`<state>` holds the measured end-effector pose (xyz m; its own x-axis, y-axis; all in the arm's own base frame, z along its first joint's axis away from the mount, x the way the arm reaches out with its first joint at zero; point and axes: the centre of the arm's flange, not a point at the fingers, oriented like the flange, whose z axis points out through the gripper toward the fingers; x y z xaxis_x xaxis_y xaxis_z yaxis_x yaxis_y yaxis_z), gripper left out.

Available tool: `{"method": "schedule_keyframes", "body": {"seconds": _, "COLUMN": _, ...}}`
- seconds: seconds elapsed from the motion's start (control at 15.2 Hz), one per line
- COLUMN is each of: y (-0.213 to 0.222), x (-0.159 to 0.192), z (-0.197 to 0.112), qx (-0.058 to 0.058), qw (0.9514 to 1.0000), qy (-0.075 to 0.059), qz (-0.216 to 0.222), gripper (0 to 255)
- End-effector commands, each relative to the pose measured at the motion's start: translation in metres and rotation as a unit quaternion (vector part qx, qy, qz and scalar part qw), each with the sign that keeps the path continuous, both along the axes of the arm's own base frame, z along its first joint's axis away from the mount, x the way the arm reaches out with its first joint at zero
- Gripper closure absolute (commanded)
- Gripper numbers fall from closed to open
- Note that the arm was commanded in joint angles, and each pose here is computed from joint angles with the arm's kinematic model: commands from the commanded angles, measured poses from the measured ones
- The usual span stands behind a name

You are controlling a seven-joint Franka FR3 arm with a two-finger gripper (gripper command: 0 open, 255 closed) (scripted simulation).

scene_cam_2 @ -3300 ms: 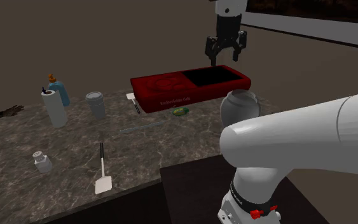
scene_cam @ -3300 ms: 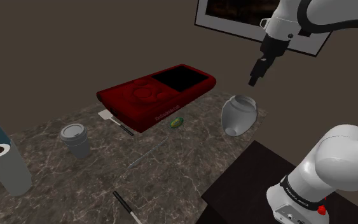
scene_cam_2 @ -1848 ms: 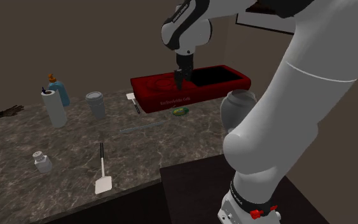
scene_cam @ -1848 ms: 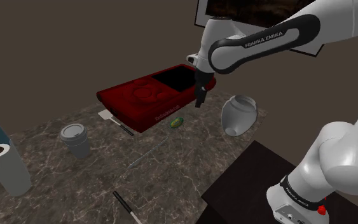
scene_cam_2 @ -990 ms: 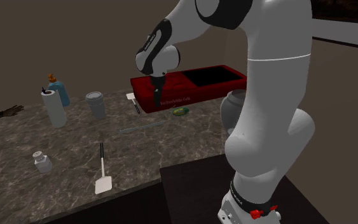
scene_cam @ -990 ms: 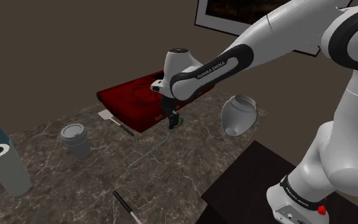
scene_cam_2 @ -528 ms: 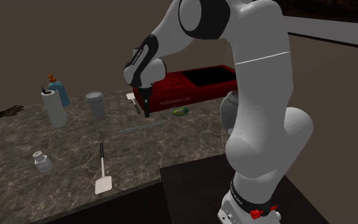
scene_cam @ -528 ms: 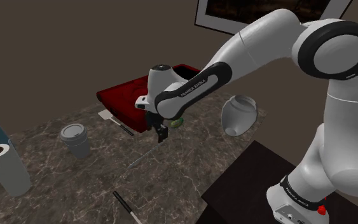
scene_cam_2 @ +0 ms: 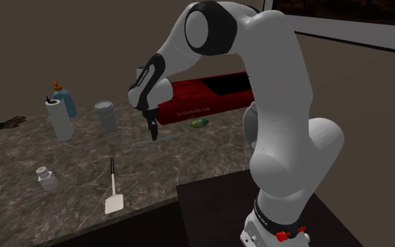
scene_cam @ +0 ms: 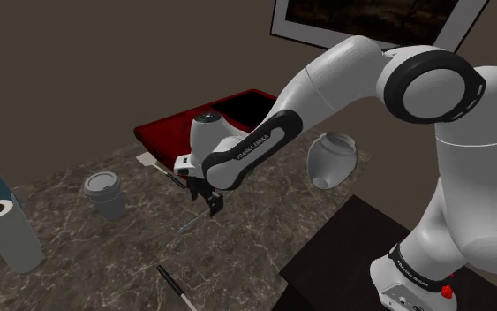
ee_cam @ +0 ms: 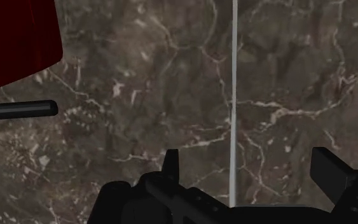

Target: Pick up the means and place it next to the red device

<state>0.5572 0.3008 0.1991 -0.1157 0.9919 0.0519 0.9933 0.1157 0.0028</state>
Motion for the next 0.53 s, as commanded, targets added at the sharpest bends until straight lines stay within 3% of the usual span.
{"method": "schedule_keyframes", "body": {"seconds": 0.0, "y": 0.001, "x": 0.001, "z": -0.011, "qx": 0.000, "qw": 1.0000, "qy": 0.000, "qz": 0.001, "gripper": 0}}
{"method": "schedule_keyframes", "body": {"seconds": 0.46, "y": 0.002, "x": 0.001, "z": -0.024, "qx": 0.000, "qw": 1.0000, "qy": 0.000, "qz": 0.001, "gripper": 0}}
